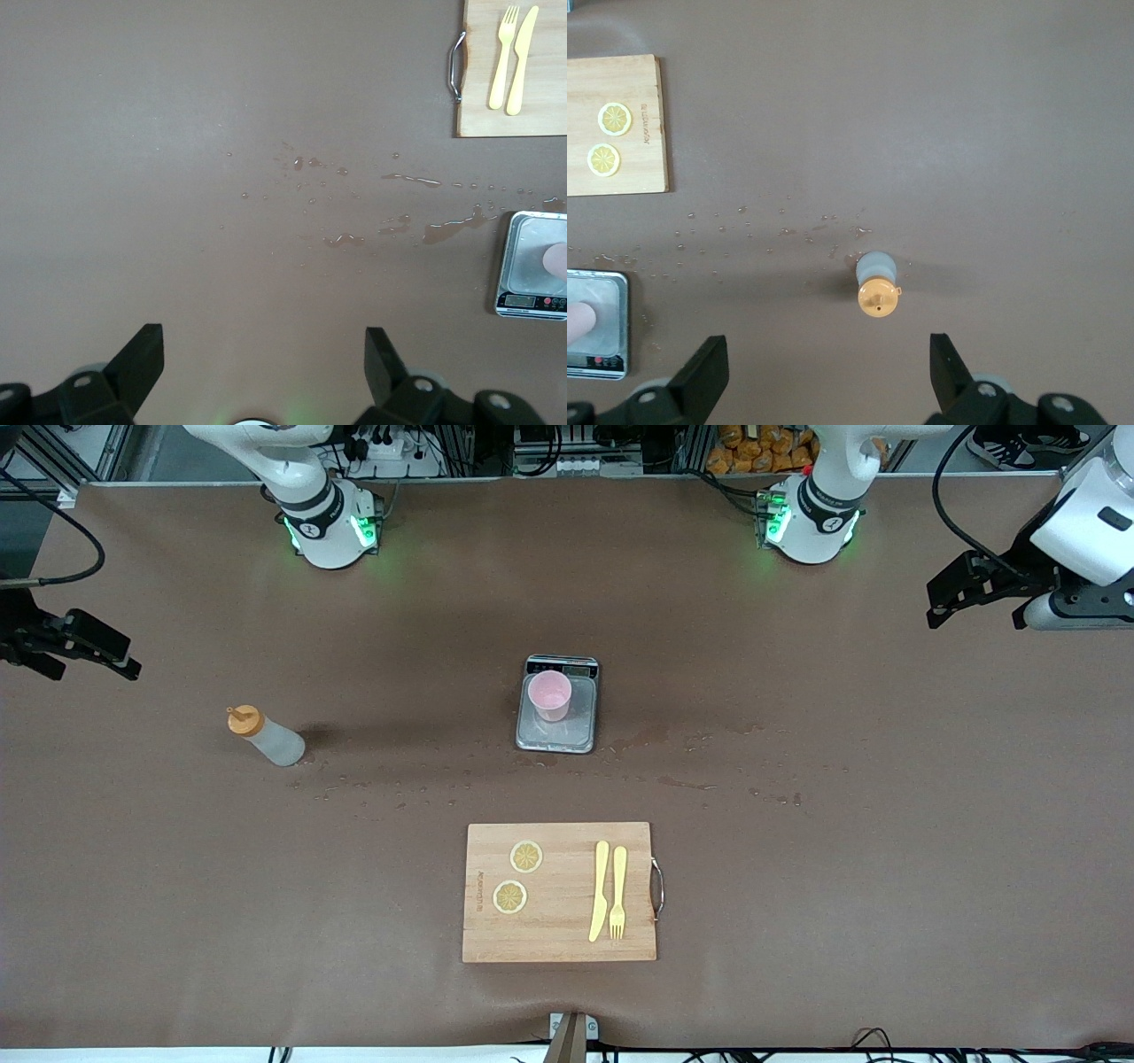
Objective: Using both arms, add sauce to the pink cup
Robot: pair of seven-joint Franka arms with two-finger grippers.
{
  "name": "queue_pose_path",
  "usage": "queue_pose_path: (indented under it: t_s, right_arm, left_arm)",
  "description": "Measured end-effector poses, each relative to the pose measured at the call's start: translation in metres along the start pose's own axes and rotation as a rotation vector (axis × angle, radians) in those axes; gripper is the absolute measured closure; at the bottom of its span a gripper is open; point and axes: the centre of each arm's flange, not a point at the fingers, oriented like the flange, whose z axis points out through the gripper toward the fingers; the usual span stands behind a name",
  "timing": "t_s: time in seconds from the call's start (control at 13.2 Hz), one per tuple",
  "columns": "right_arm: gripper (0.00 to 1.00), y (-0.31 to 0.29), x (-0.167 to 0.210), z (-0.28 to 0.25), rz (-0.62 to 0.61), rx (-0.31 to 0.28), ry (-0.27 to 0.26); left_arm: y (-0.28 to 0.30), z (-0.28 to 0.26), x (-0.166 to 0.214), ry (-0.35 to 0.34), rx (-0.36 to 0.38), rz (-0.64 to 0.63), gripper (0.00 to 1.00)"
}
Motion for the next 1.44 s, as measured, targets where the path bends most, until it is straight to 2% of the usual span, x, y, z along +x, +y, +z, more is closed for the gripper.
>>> queue_pose_path:
  t_s: [0.23,0.53,1.44]
  right_arm:
    - [0.00,-0.001,0.002,-0.001,-0.022,-0.002,0.016]
    - [0.00,-0.012,0.007,-0.007,-0.119,-0.075,0.063]
    - [0.00,-0.011,0.008,-0.006,-0.139,-0.081,0.065]
  left_arm:
    - [0.000,0.000,0.000,0.000,0.000,0.000,0.00]
    - [0.000,0.000,0.000,0.000,0.000,0.000,0.00]
    - [0.000,0.000,0.000,0.000,0.000,0.000,0.00]
